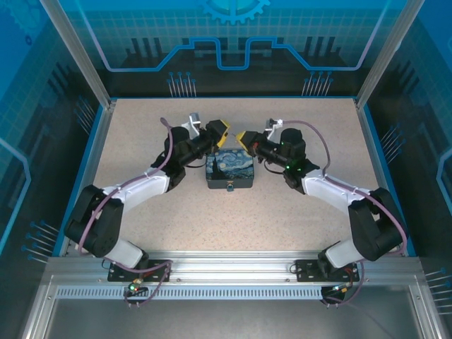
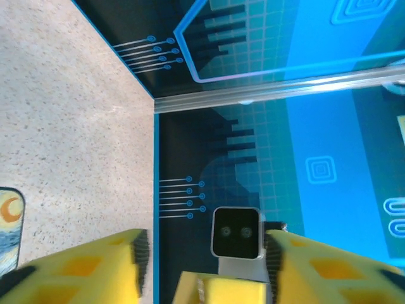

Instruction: Unlock a padlock with a key

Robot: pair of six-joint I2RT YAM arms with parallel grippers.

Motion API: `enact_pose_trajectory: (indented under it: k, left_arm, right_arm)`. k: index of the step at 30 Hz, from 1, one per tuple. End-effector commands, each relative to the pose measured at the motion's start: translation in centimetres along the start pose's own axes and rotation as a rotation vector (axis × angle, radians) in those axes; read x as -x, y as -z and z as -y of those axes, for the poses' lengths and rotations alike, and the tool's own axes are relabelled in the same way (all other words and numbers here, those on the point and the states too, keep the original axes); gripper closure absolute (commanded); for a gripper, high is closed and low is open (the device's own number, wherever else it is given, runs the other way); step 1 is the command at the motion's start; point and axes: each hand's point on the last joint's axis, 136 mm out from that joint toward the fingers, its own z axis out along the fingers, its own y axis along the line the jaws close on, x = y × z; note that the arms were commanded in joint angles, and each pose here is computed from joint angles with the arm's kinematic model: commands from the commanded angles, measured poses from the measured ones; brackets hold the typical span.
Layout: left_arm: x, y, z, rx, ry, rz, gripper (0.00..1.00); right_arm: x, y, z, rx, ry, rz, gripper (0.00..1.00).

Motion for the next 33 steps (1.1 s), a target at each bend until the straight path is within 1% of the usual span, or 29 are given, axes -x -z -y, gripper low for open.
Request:
enact_pose_trajectory:
  k: [1,3,4,5,6,8,11,14,17,20,23,28,33]
  left_arm:
    - [0.5,2.4,1.8,0.018,-0.120,0.003,0.33]
    - [0.0,3.4,1.8,0.070,-0.182,-0.023,0.19]
    - [-0.4,3.8,1.8,0.095,-0.214,-0.048,0.10]
    - [-0.8,4.2,1.8,0.117,-0.241,-0.065,0.05]
    - [-1.1,4.7,1.6,0.142,-0.264,-0.082,0.01]
    - [-2.1,5.6,0.6,0.195,-0.302,-0.114,0.01]
    - [-3.9,7.2,-1.4,0.284,-0.403,-0.138,0.01]
    - [-5.7,9.2,-4.5,0.371,-0.439,-0.169,0.01]
    - [-7.7,10.8,-7.3,0.390,-0.464,-0.208,0.01]
    - [-9.3,11.6,-9.5,0.367,-0.508,-0.238,0.01]
    - [-10.8,11.7,-11.4,0.370,-0.545,-0.281,0.01]
    - [-12.9,10.6,-13.9,0.398,-0.618,-0.352,0.01]
    - [-13.5,8.9,-15.8,0.434,-0.681,-0.347,0.01]
  right_arm:
    - [0.4,1.6,1.0,-0.039,0.028,0.007,1.00]
    - [0.6,2.1,1.9,-0.076,0.046,0.003,1.00]
    - [0.6,2.3,2.3,-0.095,0.057,-0.005,1.00]
    - [0.5,2.4,2.8,-0.113,0.062,-0.016,1.00]
    - [0.5,2.4,3.3,-0.129,0.070,-0.027,1.00]
    - [0.6,2.3,4.1,-0.156,0.082,-0.046,1.00]
    - [1.0,1.7,5.1,-0.176,0.086,-0.067,1.00]
    - [1.2,1.1,6.0,-0.187,0.087,-0.088,1.00]
    - [1.1,0.7,7.1,-0.205,0.070,-0.095,1.00]
    - [0.7,0.4,8.3,-0.210,0.044,-0.104,1.00]
    - [0.3,0.6,9.5,-0.226,0.030,-0.108,1.00]
    - [-0.7,0.9,11.2,-0.259,0.014,-0.116,1.00]
    - [-1.7,0.9,12.6,-0.283,-0.002,-0.127,1.00]
